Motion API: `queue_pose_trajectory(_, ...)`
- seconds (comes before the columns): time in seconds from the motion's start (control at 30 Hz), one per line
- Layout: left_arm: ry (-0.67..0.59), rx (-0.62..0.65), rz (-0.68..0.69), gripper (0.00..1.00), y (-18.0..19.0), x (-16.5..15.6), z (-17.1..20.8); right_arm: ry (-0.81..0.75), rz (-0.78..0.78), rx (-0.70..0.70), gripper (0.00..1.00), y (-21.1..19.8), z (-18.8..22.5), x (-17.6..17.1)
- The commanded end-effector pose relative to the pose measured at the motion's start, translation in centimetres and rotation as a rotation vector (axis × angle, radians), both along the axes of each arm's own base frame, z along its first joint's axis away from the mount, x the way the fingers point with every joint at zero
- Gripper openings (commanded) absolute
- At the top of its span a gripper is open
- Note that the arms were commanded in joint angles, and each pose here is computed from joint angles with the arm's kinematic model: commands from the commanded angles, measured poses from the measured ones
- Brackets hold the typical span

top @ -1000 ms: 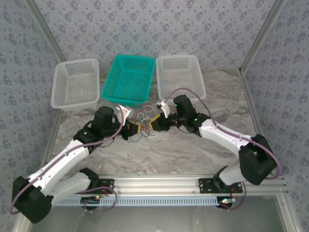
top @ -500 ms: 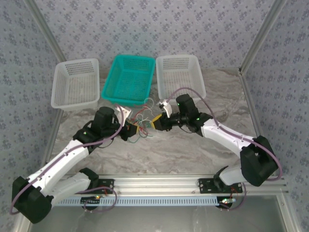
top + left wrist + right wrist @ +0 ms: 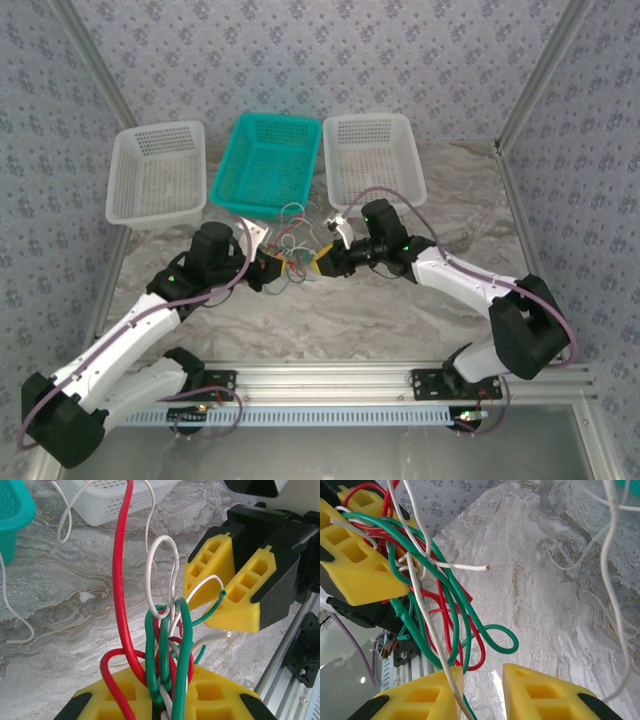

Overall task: Untangle the cables
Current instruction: Untie the cable from multiple cables.

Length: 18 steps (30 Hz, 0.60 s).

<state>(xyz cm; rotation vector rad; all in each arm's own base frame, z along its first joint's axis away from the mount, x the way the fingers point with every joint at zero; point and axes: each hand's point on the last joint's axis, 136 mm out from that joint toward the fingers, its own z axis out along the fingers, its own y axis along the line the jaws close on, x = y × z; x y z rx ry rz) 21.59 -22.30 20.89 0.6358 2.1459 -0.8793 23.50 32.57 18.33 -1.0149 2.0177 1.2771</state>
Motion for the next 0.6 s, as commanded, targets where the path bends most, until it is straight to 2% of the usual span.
queue_pose_trajectory(0.0,-0.017,-0.038,-0.018,0.0,-0.6,0.0,1.2,-0.059,0.002,0.03,0.24,1.1,1.5,0.4)
queue_pose_trajectory(0.07,-0.019,-0.044,-0.02,0.0,-0.7,0.1,1.3,-0.091,-0.013,0.037,0.18,1.3,1.8,0.8)
queue_pose_trajectory(0.13,-0.018,-0.038,-0.021,0.0,-0.8,0.1,1.3,-0.12,-0.067,0.015,0.04,1.1,1.6,1.9)
queue_pose_trajectory(0.17,-0.017,-0.033,-0.02,0.0,-0.7,0.1,1.3,-0.133,-0.114,-0.01,0.0,0.8,1.3,2.6)
queue_pose_trajectory(0.23,-0.007,-0.025,-0.019,0.0,-0.7,0.1,1.2,-0.157,-0.246,-0.046,0.0,-0.3,0.9,4.6)
queue_pose_trajectory(0.33,0.031,0.009,-0.012,0.0,-0.4,0.0,0.2,-0.184,-0.51,-0.018,0.0,-3.2,1.7,7.4)
queue_pose_trajectory(0.43,0.092,0.135,0.081,0.0,1.3,0.7,-2.1,-0.205,-0.883,-0.03,0.0,-9.0,3.2,10.1)
queue_pose_trajectory(0.57,0.129,0.224,0.147,0.0,2.7,1.2,-3.4,-0.204,-1.166,-0.072,0.0,-14.9,3.8,11.2)
